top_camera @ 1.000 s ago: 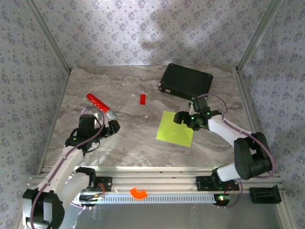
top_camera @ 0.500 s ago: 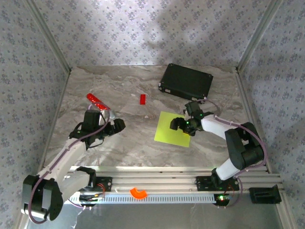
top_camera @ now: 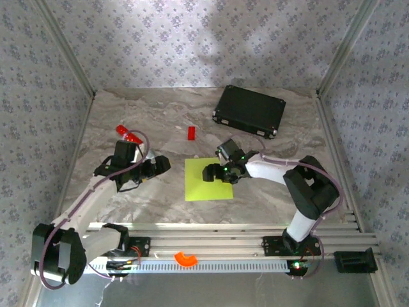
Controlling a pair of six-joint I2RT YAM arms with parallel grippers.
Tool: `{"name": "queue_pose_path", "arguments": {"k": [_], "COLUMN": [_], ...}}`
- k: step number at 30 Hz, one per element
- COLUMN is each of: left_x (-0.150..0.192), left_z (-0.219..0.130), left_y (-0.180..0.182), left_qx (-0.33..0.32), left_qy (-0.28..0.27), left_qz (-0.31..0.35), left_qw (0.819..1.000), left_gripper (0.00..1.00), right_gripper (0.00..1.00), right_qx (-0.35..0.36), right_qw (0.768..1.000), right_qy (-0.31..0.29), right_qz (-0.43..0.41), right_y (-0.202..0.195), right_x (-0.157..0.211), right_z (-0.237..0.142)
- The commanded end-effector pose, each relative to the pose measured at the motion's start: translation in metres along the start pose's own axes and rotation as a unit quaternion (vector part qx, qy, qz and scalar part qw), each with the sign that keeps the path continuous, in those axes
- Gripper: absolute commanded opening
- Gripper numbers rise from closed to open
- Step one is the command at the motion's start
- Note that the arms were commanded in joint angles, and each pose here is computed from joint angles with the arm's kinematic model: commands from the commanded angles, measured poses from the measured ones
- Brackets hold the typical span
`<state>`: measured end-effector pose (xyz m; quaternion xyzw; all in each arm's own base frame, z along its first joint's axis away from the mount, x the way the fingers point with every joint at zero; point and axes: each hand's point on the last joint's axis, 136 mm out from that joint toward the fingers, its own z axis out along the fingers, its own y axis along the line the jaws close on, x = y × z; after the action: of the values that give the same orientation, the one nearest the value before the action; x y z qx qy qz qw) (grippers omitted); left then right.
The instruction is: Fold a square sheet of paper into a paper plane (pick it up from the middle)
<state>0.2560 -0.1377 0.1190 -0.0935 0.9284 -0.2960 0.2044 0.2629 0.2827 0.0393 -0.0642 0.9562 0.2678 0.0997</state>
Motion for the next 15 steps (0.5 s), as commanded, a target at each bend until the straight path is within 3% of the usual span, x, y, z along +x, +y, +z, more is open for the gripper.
{"name": "queue_pose_path", "arguments": {"k": [1,3,7,15], "left_x": [0.004,0.003,0.0,0.017], "left_z": [-0.004,-0.004,0.002,0.062], "left_y": [-0.014,-0.012,0.005,-0.049], "left_qx": [0.014,-0.006,-0.122,-0.242], "left_qy": [0.02,0.018,0.021,0.104], "left_qz": [0.012,0.01,-0.016,0.077], "left_qw": [1.0,1.0,0.992,0.962], "left_gripper": [0.97,0.97,0.97,1.0], "right_gripper": [0.83,0.85,0.88,0.9], "right_qx": [-0.034,-0.052,-0.049,0.018], "right_qw": [0.999,0.997,0.989,0.962], "right_qy": [-0.009,-0.05,-0.122,-0.151], "right_qz": [0.016,0.017,0.073,0.227], "right_y": [0.017,0.023,-0.009,-0.114], "right_x": [-0.003,-0.018,-0.038,-0.015], "right_z": [-0.013,-0.035,-0.076,-0.118]}}
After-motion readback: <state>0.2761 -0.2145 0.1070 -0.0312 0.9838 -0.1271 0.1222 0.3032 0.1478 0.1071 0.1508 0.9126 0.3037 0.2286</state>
